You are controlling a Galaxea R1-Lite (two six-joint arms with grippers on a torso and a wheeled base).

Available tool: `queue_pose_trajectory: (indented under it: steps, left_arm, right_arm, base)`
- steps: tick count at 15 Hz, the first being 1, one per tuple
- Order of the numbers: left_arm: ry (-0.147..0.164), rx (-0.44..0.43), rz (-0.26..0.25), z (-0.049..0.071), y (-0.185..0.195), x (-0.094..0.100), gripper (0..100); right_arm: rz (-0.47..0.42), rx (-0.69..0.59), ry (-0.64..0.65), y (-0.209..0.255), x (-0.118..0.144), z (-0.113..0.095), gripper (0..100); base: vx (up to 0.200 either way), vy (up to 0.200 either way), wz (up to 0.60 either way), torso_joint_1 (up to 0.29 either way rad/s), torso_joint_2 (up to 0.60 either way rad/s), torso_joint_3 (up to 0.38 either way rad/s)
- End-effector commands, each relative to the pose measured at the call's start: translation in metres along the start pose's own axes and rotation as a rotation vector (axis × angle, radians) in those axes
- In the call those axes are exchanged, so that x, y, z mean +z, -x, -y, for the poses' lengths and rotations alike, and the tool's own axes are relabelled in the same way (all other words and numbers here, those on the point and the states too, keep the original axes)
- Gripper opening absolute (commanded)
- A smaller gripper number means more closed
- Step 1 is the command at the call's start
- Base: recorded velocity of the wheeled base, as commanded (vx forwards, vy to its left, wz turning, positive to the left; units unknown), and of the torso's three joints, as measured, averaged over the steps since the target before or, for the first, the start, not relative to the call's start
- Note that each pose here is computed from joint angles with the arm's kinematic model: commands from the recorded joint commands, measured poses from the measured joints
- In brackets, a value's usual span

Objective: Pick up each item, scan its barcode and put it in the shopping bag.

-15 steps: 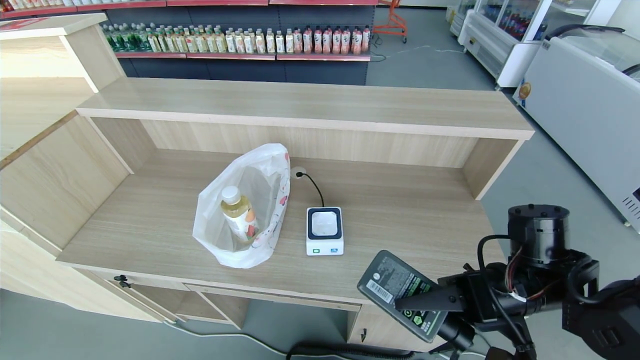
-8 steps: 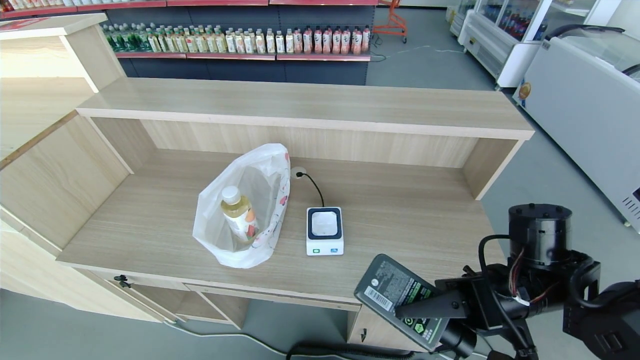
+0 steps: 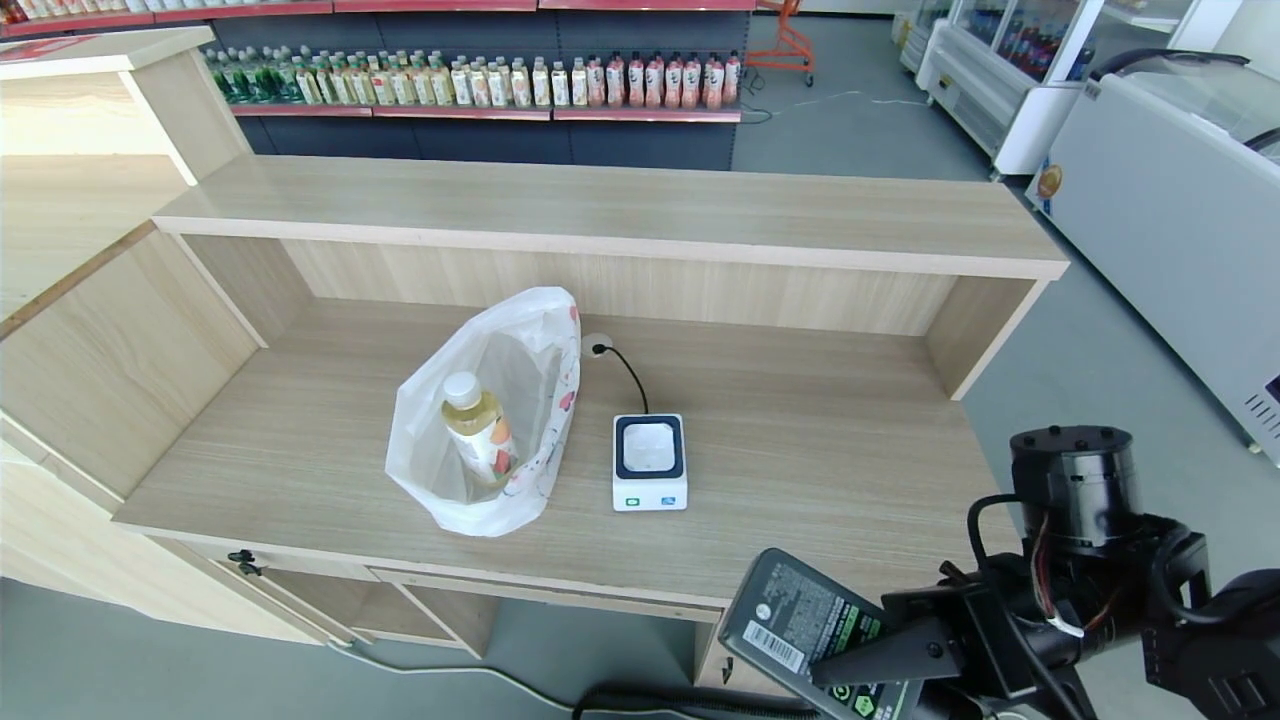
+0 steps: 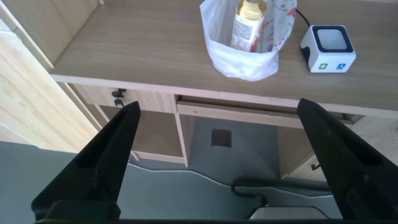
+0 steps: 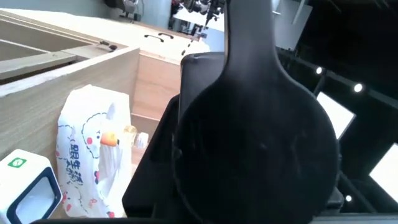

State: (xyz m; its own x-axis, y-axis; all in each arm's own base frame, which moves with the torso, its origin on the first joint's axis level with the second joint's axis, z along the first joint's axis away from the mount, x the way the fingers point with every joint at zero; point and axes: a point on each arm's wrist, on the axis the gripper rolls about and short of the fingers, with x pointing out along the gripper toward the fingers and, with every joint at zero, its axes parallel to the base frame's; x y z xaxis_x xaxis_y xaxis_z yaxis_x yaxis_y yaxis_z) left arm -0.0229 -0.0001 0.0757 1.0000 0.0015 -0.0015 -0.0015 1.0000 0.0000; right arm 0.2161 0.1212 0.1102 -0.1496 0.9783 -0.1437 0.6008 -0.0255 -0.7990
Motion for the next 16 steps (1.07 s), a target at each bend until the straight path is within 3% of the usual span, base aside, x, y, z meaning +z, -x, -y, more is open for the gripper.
queue_pose_trajectory:
  steps: [1,16]
  left_arm:
    - [0.000,0.000,0.000,0.0000,0.0000,-0.0001,100]
    - [0.000,0.000,0.000,0.0000,0.0000,-0.0001,100]
  right_arm:
    - [0.012,-0.006,-0.020,0.0002,0.0020,-0.0010,0]
    - [0.003,-0.011,0.001,0.0037,0.0008,0.0049,0]
  base:
    - [0.000,0.000,0.00,0.000,0.00,0.000]
    - [0.000,0.000,0.00,0.000,0.00,0.000]
